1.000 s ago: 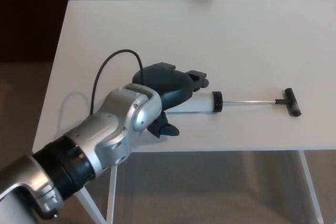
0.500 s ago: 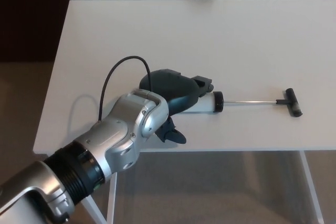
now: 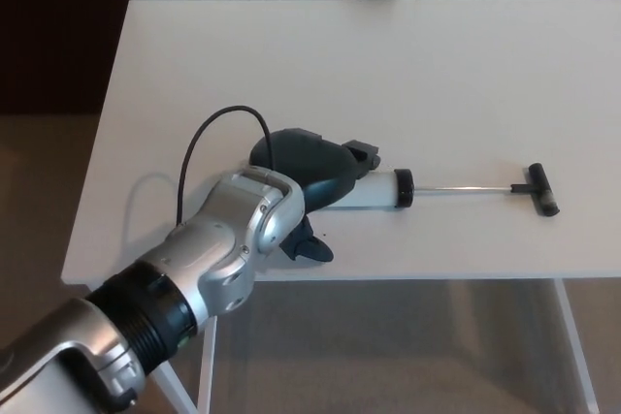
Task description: The robot walks towards a desk on which an air pump is kept in the middle. It lifts it up and holds it with its left hand and uses its right hand to compress it by pushing its handle inwards.
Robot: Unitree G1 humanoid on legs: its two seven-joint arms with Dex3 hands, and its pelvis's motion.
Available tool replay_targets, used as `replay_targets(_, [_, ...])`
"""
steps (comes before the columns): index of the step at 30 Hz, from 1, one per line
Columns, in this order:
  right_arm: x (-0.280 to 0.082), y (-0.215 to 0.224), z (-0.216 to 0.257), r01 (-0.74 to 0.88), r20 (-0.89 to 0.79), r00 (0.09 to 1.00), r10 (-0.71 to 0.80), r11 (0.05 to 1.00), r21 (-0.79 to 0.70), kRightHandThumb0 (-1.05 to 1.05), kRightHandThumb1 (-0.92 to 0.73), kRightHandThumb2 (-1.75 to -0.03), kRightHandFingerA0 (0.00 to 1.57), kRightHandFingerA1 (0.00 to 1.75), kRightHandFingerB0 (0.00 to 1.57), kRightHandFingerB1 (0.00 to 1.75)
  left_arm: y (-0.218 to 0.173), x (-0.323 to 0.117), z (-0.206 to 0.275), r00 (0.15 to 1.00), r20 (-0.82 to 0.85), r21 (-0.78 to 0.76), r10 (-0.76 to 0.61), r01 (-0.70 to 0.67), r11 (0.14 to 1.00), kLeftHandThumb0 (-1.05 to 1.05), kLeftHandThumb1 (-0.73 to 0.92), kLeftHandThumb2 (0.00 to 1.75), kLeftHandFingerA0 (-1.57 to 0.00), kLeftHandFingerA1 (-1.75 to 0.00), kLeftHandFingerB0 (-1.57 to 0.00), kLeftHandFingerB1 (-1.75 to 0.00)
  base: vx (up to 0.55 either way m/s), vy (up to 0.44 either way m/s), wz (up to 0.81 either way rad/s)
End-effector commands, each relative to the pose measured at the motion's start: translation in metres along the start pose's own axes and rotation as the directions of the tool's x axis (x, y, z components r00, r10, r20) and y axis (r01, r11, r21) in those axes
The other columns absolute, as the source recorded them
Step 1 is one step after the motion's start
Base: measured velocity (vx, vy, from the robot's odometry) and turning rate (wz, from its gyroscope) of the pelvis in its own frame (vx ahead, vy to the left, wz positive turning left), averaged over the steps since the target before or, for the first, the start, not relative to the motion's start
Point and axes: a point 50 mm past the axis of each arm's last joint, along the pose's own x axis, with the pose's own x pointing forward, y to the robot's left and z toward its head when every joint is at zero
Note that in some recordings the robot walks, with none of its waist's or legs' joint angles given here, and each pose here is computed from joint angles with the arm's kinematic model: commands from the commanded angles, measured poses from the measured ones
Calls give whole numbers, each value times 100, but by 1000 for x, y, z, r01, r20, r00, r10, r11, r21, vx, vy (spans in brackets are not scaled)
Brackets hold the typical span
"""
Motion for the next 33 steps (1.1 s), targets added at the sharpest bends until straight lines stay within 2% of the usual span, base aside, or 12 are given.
replay_targets(1, [-3,-1,2,2,6,1000,-2,1000,14,-32,-53,-87,86,75,68,66,6,10,5,998,-20,44,63,-62,997,-64,44,73,-22,-41,-10,-36,0,0,0])
replay_targets(15, [5,6,12,-15,42,999,16,1000,-4,-35,-53,-88,85,75,68,65,10,30,29,995,-56,85,85,-80,993,-68,46,77,-29,-43,-8,-35,0,0,0])
replay_targets(16, [5,7,11,-28,48,998,27,1000,6,-29,-65,-60,88,69,68,51,7,32,36,995,-48,80,82,-78,994,-65,55,58,-41,-34,-15,-27,0,0,0])
replay_targets(19, [6,9,10,-46,57,997,44,999,22,-29,-65,-60,88,69,68,51,3,35,46,996,-37,73,79,-76,994,-65,55,58,-41,-34,-15,-27,0,0,0])
replay_targets(20, [6,9,11,-51,64,997,48,998,36,-26,-69,-60,85,75,67,53,1,36,50,997,-23,78,79,-77,994,-45,63,60,-70,-53,-20,-28,0,0,0])
replay_targets(21, [7,9,12,-58,73,996,54,997,54,-26,-69,-60,85,75,67,53,-1,37,55,997,-6,85,78,-78,993,-45,63,60,-70,-53,-20,-28,0,0,0])
replay_targets(22, [8,9,14,-61,79,995,55,996,69,-24,-69,-61,83,78,65,55,-1,37,58,997,13,87,78,-79,993,-20,60,58,-77,-100,-55,-42,0,0,0])
replay_targets(24, [9,9,16,-63,86,995,56,994,84,-24,-69,-61,83,78,65,55,-1,37,60,996,30,89,78,-81,993,-20,60,58,-77,-100,-55,-42,0,0,0])
replay_targets(25, [9,9,17,-67,90,994,59,994,86,-26,-71,-61,83,80,67,55,-2,38,60,997,23,102,67,-69,992,-22,61,58,-80,-122,-69,-55,0,0,0])
replay_targets(30, [8,7,20,-75,95,993,66,993,92,-27,-70,-60,85,79,70,55,-5,38,53,999,-10,118,51,-49,992,-25,61,58,-82,-95,-65,-53,0,0,0])
replay_targets(32, [3,6,20,-67,99,993,57,993,101,-29,-69,-61,86,79,68,55,-7,38,50,999,-20,92,48,-45,995,-27,67,59,-80,-99,-65,-57,0,0,0])
replay_targets(33, [-2,6,22,-66,114,992,52,991,120,-29,-69,-61,80,78,66,56,-8,37,48,998,-14,93,55,-54,994,-23,61,59,-80,-124,-71,-64,0,0,0])
